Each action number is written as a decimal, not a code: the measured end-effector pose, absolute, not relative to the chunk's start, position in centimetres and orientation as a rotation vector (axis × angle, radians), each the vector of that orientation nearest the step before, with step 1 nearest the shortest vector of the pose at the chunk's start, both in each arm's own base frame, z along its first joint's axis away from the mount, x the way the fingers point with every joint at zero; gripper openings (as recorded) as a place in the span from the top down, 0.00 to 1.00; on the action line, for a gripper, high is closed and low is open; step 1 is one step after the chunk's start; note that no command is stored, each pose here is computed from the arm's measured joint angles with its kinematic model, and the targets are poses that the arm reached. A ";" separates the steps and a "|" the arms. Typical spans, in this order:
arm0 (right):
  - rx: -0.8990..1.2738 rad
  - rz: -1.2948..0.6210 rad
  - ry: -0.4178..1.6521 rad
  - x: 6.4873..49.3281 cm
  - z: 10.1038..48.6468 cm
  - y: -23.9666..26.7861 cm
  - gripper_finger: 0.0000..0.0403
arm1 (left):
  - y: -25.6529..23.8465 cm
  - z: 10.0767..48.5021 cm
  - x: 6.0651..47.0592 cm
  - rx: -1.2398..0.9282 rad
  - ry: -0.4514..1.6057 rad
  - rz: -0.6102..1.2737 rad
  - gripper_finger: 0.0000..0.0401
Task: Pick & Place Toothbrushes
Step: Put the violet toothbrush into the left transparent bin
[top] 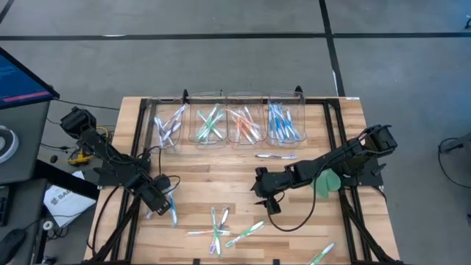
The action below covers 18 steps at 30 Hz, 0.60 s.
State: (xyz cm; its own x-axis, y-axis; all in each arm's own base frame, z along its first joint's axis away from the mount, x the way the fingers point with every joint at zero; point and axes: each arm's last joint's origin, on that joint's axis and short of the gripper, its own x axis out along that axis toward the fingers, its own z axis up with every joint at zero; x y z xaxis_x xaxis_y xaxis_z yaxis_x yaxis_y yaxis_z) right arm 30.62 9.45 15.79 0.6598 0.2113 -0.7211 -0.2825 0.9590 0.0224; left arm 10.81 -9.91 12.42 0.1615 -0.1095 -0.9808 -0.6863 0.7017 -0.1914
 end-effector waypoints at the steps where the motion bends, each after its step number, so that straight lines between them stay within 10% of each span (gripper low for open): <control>1: -0.066 0.270 0.793 30.7 15.9 9.5 0.35 | -9.9 12.4 10.8 -0.727 1.369 0.467 0.96; 18: -0.055 0.274 0.726 31.2 16.4 9.6 0.35 | -8.9 19.1 12.3 -0.605 1.249 0.479 0.97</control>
